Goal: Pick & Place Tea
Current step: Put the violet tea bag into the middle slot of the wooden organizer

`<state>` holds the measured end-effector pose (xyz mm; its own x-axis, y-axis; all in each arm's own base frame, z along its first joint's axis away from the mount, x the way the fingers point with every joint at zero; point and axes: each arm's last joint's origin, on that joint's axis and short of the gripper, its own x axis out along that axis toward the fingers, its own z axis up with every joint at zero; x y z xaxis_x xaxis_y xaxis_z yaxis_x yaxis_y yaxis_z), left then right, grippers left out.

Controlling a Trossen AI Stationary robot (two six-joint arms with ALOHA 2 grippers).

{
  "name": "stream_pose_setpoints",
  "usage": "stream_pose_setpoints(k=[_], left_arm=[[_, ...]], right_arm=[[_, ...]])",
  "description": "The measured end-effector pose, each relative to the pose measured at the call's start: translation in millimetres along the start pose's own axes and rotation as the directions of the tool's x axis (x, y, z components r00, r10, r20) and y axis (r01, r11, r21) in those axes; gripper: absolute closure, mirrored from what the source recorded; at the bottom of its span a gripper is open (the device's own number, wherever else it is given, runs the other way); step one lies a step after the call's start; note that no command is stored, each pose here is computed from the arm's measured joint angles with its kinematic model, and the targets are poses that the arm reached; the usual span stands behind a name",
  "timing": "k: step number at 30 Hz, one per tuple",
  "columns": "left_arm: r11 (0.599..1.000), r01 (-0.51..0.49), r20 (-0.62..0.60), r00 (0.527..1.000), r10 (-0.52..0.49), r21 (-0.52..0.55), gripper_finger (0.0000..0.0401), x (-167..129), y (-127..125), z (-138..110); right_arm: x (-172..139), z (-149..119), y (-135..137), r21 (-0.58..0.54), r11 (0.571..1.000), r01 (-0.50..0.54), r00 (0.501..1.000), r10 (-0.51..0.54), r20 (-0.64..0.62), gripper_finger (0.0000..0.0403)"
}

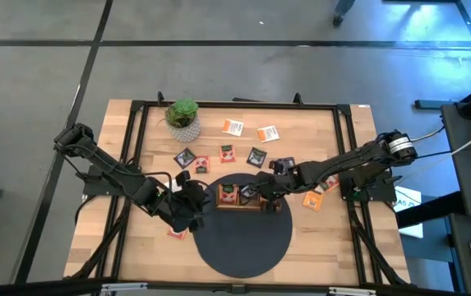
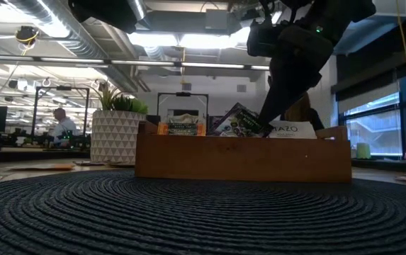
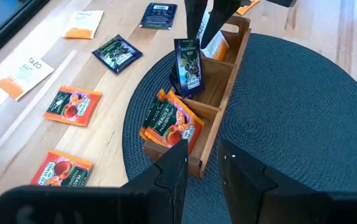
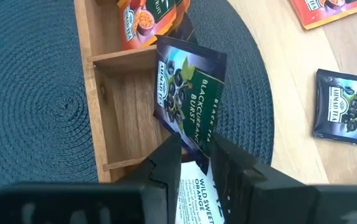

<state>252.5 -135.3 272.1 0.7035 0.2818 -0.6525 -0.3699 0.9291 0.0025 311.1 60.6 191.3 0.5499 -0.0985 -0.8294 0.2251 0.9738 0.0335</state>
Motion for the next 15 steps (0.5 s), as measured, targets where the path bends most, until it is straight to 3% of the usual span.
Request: stream_pose_setpoints(k=[8, 15], left_arm=[[1.0, 0.0, 0.0, 1.0, 0.0, 0.0, 0.0317, 0.0, 0.0, 0.0], [1.0, 0.0, -0.001, 1.0, 0.0, 0.001, 0.0317, 0.0, 0.0, 0.0]], right_arm=[[0.0, 0.1, 0.0, -0.002, 1.0, -0.004, 1.0, 0.004, -0.001, 0.0394], [-9.7, 7.8, -1.0, 0.026, 1.0, -0.01, 0.999, 0.01, -0.031, 0.0398]])
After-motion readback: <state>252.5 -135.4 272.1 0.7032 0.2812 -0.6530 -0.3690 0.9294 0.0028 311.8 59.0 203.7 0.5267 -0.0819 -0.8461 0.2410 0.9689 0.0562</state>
